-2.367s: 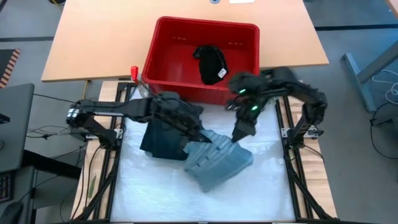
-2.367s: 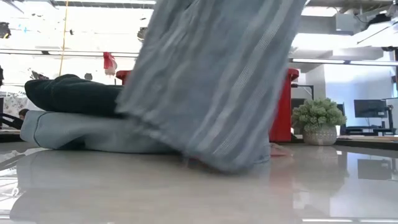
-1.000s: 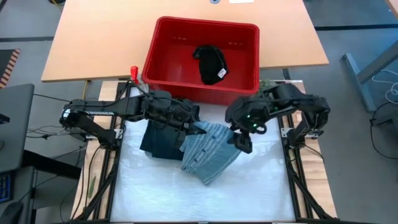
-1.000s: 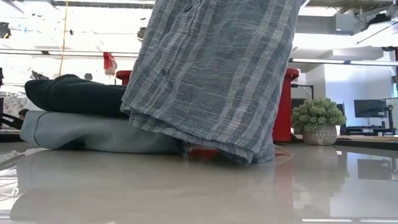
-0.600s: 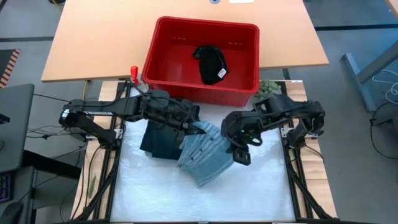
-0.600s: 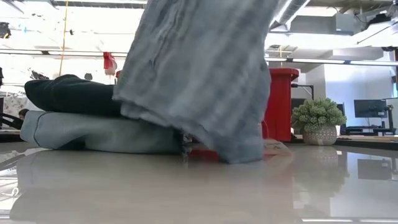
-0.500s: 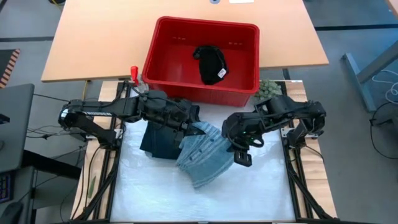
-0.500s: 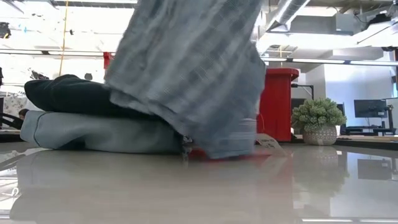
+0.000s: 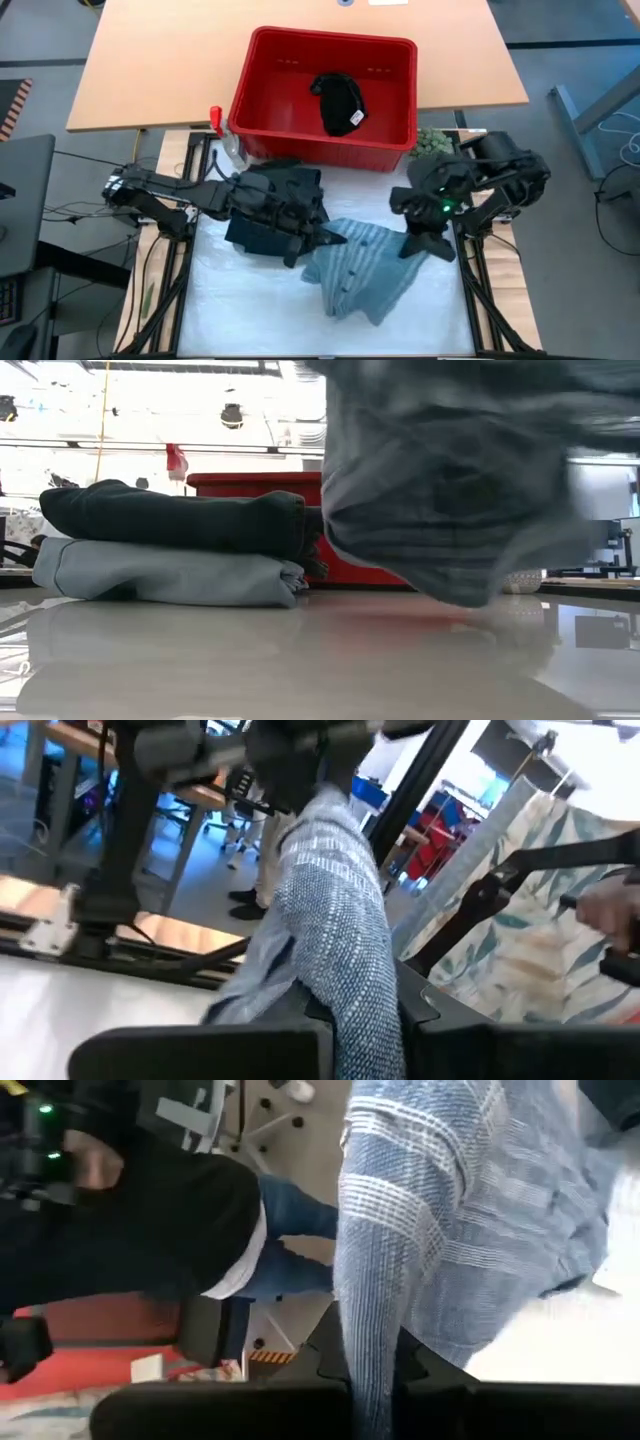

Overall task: Fold laundry
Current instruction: Fold the blue shirt from the red laundry bin

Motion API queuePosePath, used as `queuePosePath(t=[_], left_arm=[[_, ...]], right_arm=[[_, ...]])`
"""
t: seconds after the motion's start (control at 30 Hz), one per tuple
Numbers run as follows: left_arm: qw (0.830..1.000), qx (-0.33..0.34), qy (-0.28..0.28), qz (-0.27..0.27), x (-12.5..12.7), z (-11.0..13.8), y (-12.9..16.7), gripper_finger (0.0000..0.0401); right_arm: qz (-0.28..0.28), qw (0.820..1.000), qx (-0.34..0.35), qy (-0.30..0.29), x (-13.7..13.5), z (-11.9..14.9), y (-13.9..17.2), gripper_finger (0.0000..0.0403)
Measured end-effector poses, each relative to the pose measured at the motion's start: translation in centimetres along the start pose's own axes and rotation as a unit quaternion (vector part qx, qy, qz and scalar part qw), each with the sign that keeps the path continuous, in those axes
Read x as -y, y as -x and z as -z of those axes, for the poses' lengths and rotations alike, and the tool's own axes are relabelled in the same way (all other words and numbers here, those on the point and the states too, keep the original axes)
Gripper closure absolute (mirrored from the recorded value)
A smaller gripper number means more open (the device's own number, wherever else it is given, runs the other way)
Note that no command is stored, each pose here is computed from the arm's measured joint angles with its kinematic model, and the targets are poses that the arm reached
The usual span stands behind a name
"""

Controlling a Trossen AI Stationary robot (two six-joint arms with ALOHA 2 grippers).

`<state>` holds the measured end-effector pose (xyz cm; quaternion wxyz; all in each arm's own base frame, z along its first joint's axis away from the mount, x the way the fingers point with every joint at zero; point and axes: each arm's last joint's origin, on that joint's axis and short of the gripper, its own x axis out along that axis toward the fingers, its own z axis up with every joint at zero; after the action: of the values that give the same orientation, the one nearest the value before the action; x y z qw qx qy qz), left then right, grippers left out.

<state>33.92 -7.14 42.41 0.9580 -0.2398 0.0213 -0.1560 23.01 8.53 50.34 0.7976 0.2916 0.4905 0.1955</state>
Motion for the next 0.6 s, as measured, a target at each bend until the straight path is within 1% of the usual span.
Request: queuePosePath(t=[0.07, 0.13, 0.23, 0.27, 0.3, 0.33, 0.4, 0.43, 0.53, 0.6], left_arm=[[1.000, -0.001, 0.023, 0.004, -0.1, 0.4, -0.6, 0.0387], [0.999, -0.010, 0.046, -0.005, -0.5, 0.8, -0.9, 0.0390], [0.995, -0.024, 0.085, -0.039, -2.5, 1.2, -1.6, 0.0392], [0.993, -0.035, 0.096, -0.050, -3.3, 1.4, -1.8, 0.0392], [0.992, -0.045, 0.095, -0.063, -4.4, 1.6, -2.0, 0.0392], [0.992, -0.053, 0.084, -0.075, -5.4, 1.7, -2.1, 0.0392], [0.989, -0.073, 0.059, -0.117, -7.6, 1.9, -2.0, 0.0392], [0.986, -0.080, 0.034, -0.140, -8.6, 1.9, -1.8, 0.0392], [0.971, -0.084, -0.057, -0.216, -11.1, 1.4, -1.2, 0.0392], [0.958, -0.093, -0.101, -0.253, -12.5, 1.2, -0.9, 0.0392]], right_arm=[[-0.005, 1.000, -0.001, 0.012, -0.1, 0.3, 0.4, 0.0373], [0.000, 0.999, -0.004, 0.041, 0.1, 0.3, 0.4, 0.0373], [0.026, 0.995, 0.006, 0.099, 1.0, -0.2, 0.5, 0.0373], [0.045, 0.993, 0.013, 0.112, 1.7, -0.5, 0.5, 0.0373], [0.070, 0.990, 0.017, 0.119, 2.5, -0.9, 0.4, 0.0373], [0.093, 0.988, 0.017, 0.121, 3.4, -1.2, 0.2, 0.0373], [0.147, 0.982, 0.007, 0.119, 5.6, -1.7, -0.4, 0.0373], [0.182, 0.976, 0.001, 0.116, 6.7, -1.8, -0.7, 0.0373], [0.292, 0.951, -0.028, 0.101, 10.4, -1.5, -1.6, 0.0373], [0.359, 0.928, -0.048, 0.093, 12.4, -0.9, -1.9, 0.0373]])
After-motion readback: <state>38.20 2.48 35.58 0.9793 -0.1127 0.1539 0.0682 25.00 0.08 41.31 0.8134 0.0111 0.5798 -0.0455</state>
